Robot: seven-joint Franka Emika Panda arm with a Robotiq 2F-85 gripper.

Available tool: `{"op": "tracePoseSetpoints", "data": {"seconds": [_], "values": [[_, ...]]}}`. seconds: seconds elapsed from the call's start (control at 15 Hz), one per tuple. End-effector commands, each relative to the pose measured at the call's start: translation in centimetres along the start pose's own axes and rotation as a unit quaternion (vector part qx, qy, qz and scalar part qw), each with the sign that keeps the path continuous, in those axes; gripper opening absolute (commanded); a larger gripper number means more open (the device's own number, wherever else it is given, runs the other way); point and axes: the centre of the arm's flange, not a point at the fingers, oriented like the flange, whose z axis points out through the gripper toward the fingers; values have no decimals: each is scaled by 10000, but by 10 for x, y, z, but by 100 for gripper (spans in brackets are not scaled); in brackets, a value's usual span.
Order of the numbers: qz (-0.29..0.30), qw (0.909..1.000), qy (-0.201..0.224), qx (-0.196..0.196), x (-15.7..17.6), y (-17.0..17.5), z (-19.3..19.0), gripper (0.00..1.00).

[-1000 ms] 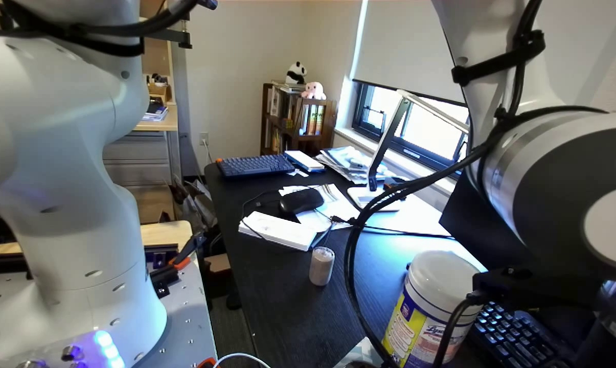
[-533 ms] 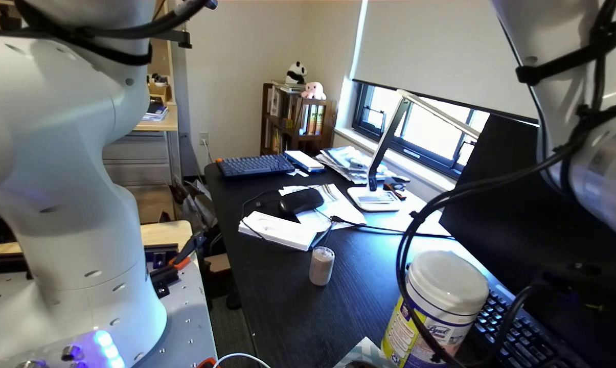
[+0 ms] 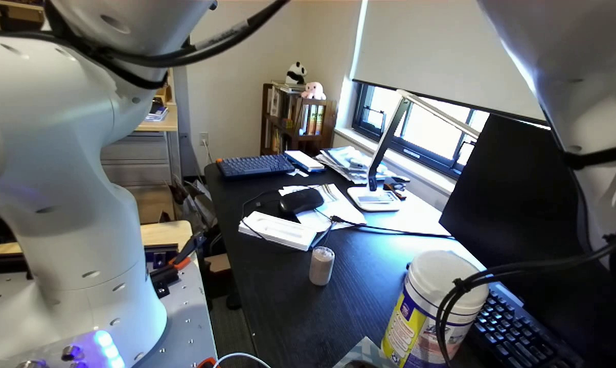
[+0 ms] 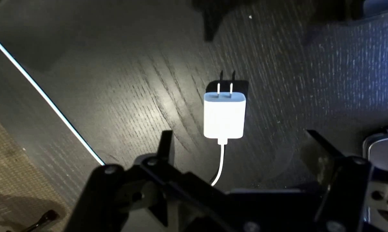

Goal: Move the white charger head to the left

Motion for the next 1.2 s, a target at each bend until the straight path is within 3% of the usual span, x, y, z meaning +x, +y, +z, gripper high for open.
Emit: {"op": "tracePoseSetpoints", "data": {"seconds": [0.0,0.07,0.6,1.13], "values": [[342,9994,83,-38,13,-25,20,100],[122,9999,83,-44,4,-8,13,100],[-34,9999,-85,-81,3,-18,36,100],[278,9988,-397,-19,27,-14,61,100]]}}
